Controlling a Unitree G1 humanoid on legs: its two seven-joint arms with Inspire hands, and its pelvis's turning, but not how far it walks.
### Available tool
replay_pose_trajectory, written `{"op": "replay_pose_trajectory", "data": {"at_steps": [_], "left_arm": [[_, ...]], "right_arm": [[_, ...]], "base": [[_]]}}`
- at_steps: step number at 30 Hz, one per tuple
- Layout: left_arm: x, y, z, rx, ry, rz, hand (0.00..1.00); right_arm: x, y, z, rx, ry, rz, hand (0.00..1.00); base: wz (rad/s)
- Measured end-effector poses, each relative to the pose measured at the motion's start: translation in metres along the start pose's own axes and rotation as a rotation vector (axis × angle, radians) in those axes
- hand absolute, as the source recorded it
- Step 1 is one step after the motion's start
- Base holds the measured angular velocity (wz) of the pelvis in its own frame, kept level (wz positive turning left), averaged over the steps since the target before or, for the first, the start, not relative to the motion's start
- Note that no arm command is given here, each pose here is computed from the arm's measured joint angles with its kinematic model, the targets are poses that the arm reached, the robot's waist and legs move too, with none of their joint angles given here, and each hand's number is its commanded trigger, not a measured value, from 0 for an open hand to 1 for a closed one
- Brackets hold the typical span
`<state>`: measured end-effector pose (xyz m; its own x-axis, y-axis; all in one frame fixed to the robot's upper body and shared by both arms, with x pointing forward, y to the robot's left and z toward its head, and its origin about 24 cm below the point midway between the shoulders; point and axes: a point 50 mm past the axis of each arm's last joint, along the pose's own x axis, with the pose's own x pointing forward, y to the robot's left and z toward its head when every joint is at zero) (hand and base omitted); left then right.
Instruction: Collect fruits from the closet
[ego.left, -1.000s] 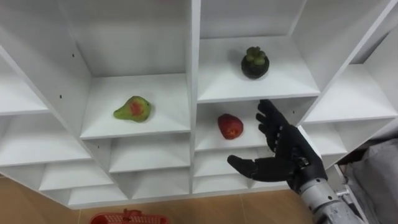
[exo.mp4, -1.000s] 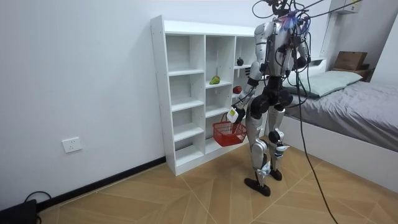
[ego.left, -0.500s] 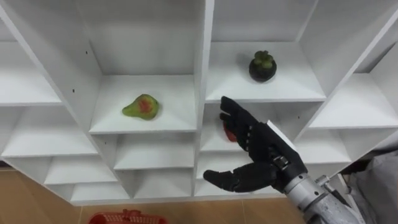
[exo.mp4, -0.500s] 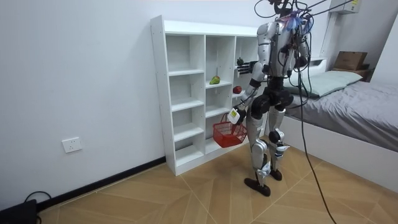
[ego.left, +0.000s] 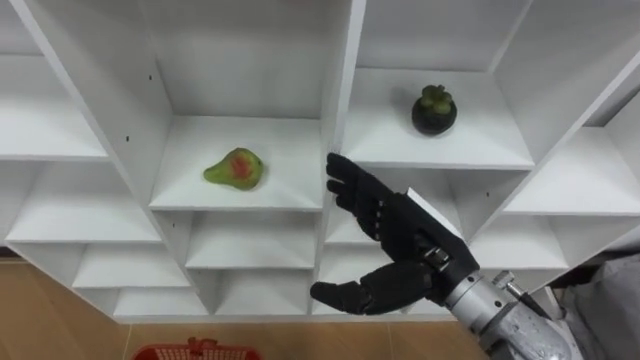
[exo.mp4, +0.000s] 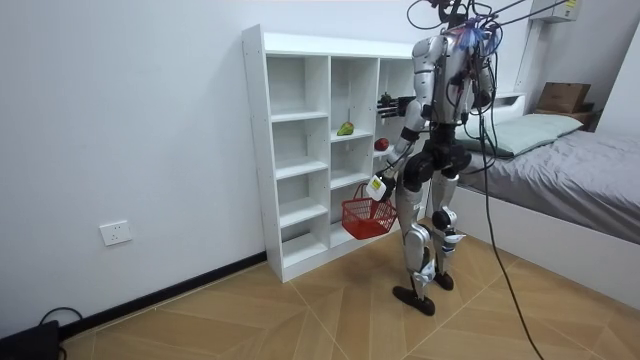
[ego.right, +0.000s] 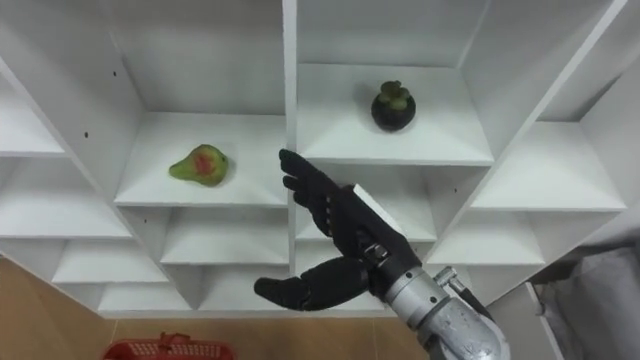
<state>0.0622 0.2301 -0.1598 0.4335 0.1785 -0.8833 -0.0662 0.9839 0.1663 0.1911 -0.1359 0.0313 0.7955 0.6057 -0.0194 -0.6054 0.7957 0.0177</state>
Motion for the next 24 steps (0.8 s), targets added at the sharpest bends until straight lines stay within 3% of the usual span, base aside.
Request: {"op": "replay_pose_trajectory", "data": {"at_steps": [14,24], "left_arm": [[-0.003,0.003,-0.008,0.001,0.02,0.033,1.0],[-0.008,0.018,-0.021,-0.027,0.054,0.076,1.0]], "right_arm": [[-0.008,-0.017,0.043,-0.085,-0.164,-0.098,0.0],[-0.018,-0.043,0.054,-0.148,-0.188,-0.252,0.0]], "base": [[0.0],[0.01]]}}
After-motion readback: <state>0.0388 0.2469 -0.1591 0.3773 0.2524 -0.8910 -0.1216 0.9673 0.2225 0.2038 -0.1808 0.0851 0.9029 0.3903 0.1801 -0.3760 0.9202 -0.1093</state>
